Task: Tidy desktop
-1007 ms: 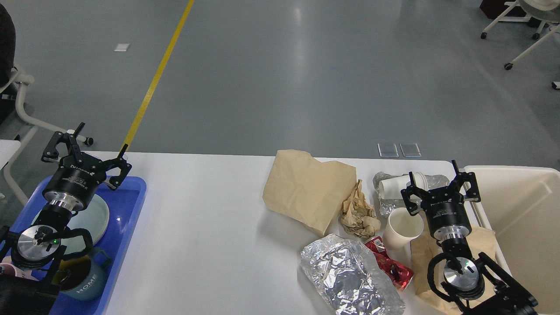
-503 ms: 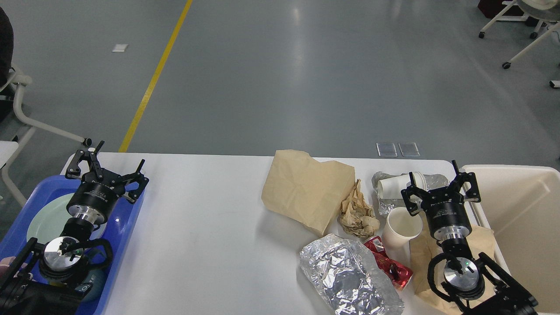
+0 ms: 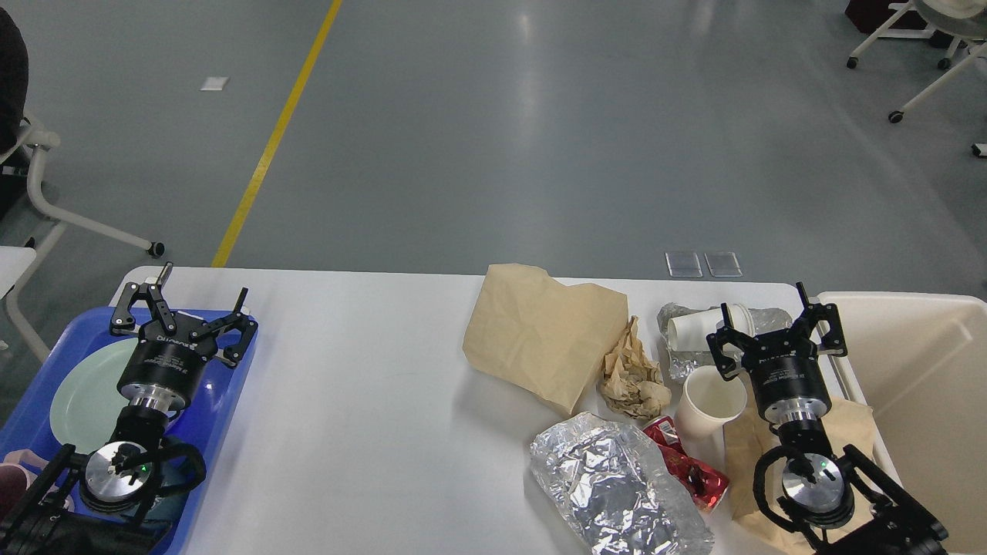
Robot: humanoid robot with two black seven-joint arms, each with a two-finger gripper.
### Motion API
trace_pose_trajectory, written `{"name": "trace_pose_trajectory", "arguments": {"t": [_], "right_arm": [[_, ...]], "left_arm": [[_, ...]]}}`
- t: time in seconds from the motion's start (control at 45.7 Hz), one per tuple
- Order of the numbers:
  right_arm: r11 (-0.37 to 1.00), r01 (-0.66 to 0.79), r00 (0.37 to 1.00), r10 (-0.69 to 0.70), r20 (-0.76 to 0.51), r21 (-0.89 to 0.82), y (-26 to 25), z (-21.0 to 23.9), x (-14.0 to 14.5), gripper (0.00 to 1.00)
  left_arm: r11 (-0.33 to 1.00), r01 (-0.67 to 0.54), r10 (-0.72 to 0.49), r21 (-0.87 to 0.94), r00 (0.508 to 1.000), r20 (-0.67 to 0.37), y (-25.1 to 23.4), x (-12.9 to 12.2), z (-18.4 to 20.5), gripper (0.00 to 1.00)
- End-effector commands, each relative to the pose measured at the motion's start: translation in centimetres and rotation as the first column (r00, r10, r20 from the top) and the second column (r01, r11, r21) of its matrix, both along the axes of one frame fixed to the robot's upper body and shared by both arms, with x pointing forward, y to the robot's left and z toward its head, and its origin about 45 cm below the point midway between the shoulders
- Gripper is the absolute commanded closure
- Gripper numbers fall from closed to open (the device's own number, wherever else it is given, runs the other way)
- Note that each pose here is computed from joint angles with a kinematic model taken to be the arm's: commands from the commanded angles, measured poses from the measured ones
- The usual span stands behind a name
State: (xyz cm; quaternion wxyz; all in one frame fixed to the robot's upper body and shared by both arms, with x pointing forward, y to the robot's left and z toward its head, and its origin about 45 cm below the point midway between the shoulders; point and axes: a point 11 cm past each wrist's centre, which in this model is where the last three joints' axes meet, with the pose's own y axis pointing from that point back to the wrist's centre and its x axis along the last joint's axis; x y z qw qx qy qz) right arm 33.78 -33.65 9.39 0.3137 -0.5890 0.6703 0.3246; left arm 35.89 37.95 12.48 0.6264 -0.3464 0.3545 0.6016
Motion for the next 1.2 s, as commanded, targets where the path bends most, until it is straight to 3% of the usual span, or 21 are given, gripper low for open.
{"name": "trace_pose_trajectory", "arguments": {"t": [0.0,1.05,1.182], "right_arm": [[1.0,0.0,1.0,0.0,0.0,0.0,0.0,0.0,0.0,0.0],[1.0,0.006,1.0,-0.006,-0.006,0.0,-0.1,0.0,0.1,0.0],[0.996,0.083,0.995,-0.082,0.053,-0.021,-3.8,2.3,0.7,0.0]], "left_arm": [[1.0,0.002,-0.002,0.002,1.0,-0.001,0.0,0.0,0.0,0.04],[1.0,-0.004,0.004,-0.003,1.0,-0.001,-0.1,0.0,-0.1,0.03],[1.0,-0.005,0.005,-0.003,1.0,-0.001,0.0,0.0,-0.1,0.03]]}}
